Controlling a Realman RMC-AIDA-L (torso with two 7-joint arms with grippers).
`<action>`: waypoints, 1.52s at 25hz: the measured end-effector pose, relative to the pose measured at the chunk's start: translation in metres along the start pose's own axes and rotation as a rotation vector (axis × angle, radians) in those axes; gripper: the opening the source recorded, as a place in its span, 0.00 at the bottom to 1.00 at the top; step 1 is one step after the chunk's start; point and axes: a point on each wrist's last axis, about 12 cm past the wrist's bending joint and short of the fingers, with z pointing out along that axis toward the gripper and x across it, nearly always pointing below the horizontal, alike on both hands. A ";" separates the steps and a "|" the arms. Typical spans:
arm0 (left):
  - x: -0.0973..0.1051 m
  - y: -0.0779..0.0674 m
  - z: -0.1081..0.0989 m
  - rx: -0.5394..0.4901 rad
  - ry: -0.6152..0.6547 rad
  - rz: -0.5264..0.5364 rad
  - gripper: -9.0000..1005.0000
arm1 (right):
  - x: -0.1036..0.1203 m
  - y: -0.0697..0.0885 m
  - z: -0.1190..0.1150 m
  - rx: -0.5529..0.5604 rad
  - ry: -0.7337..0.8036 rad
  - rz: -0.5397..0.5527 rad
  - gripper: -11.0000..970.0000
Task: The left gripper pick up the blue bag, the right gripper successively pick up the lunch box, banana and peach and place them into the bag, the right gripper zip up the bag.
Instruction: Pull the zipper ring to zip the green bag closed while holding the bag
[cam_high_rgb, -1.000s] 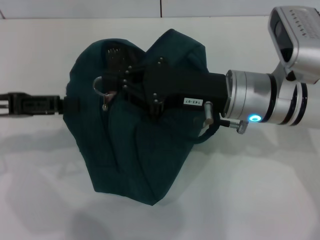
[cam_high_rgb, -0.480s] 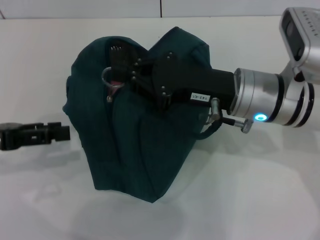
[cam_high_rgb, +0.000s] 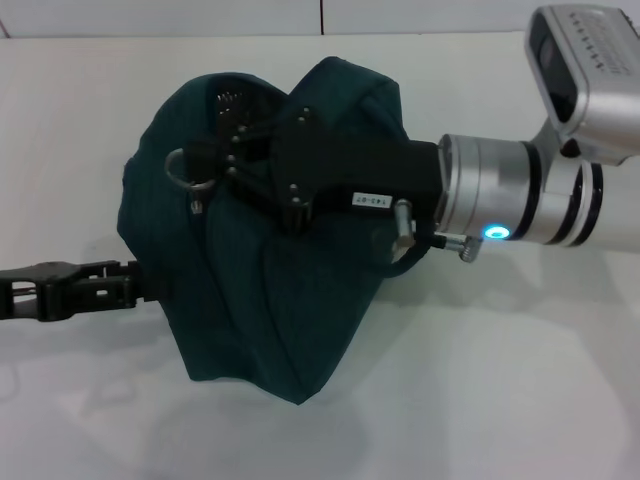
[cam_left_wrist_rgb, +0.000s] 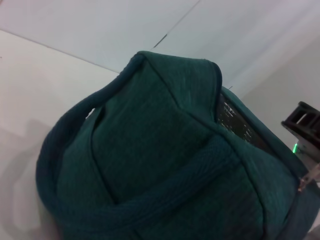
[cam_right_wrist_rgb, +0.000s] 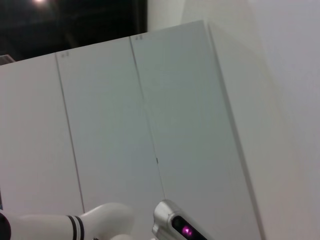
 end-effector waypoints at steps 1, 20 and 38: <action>0.000 0.001 0.001 -0.006 -0.004 0.000 0.84 | 0.000 0.000 0.001 -0.002 0.001 -0.002 0.10; -0.009 0.006 0.009 -0.039 -0.023 0.053 0.73 | -0.001 -0.002 -0.001 0.010 -0.009 0.000 0.10; -0.016 0.005 0.012 -0.031 -0.031 0.074 0.24 | 0.000 -0.002 -0.003 0.023 -0.019 0.009 0.11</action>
